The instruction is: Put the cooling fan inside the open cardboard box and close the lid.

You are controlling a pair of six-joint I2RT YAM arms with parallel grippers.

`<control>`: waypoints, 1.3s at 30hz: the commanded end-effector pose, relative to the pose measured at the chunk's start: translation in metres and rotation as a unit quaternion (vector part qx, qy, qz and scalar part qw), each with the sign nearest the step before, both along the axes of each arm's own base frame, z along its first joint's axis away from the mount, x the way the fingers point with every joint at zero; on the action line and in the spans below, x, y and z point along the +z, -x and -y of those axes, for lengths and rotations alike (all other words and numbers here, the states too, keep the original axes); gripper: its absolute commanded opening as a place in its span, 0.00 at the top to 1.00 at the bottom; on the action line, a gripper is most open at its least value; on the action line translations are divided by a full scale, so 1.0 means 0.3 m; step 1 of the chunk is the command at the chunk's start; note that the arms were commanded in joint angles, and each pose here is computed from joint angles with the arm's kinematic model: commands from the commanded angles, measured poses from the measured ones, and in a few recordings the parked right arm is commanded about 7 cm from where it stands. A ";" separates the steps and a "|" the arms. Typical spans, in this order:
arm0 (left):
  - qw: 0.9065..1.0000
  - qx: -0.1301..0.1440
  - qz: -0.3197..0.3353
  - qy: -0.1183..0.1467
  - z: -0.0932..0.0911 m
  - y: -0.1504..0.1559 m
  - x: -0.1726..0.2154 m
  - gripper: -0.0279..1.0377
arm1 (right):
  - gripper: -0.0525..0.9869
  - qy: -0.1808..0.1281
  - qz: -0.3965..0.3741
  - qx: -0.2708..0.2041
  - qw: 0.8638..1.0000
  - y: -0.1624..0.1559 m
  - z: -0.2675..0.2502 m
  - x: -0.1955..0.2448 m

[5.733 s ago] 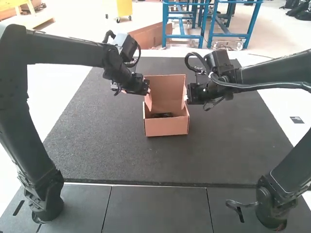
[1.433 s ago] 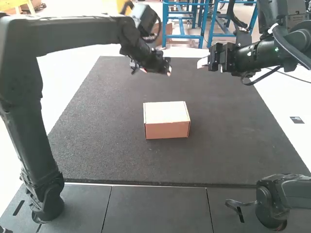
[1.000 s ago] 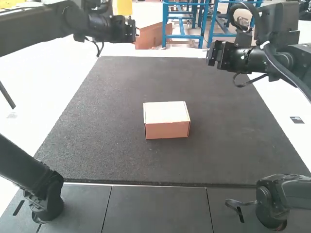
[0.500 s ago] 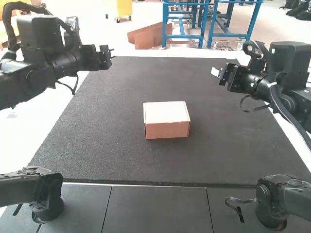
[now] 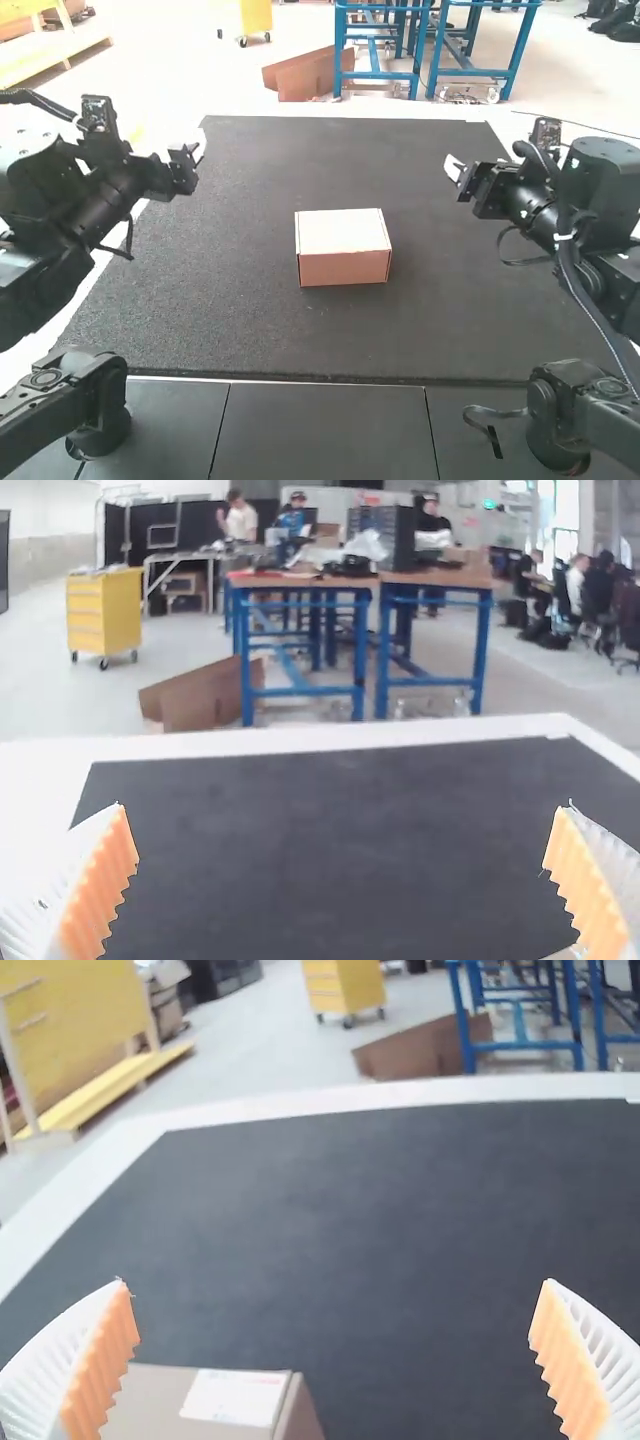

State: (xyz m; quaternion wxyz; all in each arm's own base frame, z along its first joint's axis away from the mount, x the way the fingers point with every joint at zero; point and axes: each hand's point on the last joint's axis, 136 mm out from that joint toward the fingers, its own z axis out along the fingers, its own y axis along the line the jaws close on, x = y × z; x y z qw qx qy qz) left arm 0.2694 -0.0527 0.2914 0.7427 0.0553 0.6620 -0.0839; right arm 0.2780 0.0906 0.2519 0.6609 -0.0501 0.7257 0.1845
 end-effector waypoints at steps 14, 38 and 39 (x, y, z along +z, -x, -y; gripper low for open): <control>0.994 -0.002 0.100 -0.053 -0.008 0.125 -0.014 0.07 | 0.08 -0.003 0.055 -0.020 0.998 0.035 0.133 -0.027; 0.997 0.048 -0.054 -0.031 -0.097 0.079 -0.392 0.07 | 0.08 -0.014 0.079 -0.060 0.995 0.128 0.230 -0.175; 0.996 0.051 -0.057 -0.037 -0.102 0.079 -0.398 0.07 | 0.08 0.001 0.064 -0.064 0.996 0.125 0.235 -0.206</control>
